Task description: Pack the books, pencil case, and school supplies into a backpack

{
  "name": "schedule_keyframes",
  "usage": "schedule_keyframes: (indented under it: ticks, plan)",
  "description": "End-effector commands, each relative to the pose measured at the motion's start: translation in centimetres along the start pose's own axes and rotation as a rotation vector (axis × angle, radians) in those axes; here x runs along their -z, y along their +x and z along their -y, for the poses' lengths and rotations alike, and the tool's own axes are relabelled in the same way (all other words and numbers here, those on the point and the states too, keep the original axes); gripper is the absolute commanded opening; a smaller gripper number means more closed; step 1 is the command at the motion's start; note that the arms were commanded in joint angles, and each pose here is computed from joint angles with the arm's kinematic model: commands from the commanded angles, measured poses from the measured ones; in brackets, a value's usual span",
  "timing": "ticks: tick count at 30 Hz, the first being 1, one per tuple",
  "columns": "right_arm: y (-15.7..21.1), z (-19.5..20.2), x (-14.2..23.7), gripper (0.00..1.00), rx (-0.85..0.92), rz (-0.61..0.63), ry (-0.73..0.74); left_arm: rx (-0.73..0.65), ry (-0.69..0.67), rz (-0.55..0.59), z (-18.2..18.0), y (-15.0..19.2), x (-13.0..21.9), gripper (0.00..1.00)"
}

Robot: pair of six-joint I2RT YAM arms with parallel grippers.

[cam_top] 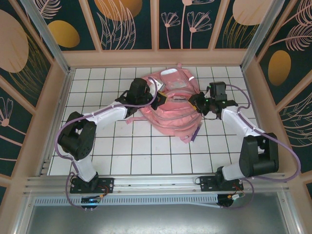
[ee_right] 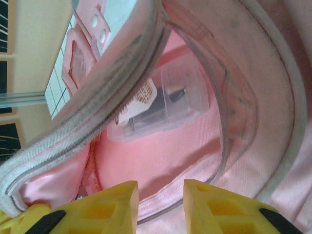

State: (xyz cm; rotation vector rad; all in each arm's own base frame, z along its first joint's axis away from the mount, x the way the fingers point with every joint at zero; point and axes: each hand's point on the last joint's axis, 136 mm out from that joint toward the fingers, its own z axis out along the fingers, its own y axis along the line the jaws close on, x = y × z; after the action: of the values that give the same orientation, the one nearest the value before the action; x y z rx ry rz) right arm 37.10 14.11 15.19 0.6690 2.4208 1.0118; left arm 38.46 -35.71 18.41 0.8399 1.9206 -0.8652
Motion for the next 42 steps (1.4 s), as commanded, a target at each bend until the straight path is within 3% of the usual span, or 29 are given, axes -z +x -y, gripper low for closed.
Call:
schedule_keyframes:
  ticks: [1, 8, 12, 21, 26, 31, 32, 34, 37, 42]
  plan:
    - [-2.6, -0.2, -1.1, 0.27, 0.124, 0.094, -0.034, -0.055, 0.074, 0.117, 1.6, -3.1, 0.5, 0.00]
    - [-3.2, -0.3, -4.4, 0.19, 0.192, 0.112, -0.067, -0.050, 0.089, 0.127, 1.7, -2.9, 0.3, 0.00]
    - [-2.5, -0.3, -5.6, 0.25, 0.208, 0.121, -0.054, -0.051, 0.089, 0.130, 1.7, -2.9, 0.2, 0.00]
    - [-2.6, -3.7, -8.2, 0.29, 0.320, 0.136, -0.233, -0.049, 0.106, 0.125, 1.8, -2.2, 0.0, 0.00]
    - [-3.3, -5.1, -7.3, 0.33, 0.357, 0.166, -0.266, -0.052, 0.093, 0.107, 1.5, -1.3, 0.0, 0.00]
    - [-2.6, -5.1, -3.3, 0.35, 0.366, 0.218, -0.234, -0.053, 0.068, 0.101, 0.8, -0.8, -0.1, 0.01]
    - [-2.4, -4.6, -2.3, 0.35, 0.356, 0.240, -0.217, -0.051, 0.073, 0.100, 0.9, -0.9, 0.0, 0.06]
    - [-2.0, -2.9, -0.4, 0.36, 0.330, 0.272, -0.166, -0.096, 0.136, 0.081, 2.0, -1.1, 0.2, 0.28]
    - [-2.0, -0.3, 1.8, 0.37, 0.285, 0.288, -0.081, -0.189, 0.174, 0.026, 2.9, -1.1, 1.2, 0.40]
    - [-2.1, 1.6, 2.8, 0.38, 0.302, 0.251, 0.003, -0.177, 0.123, 0.024, 0.7, -2.8, 3.0, 0.41]
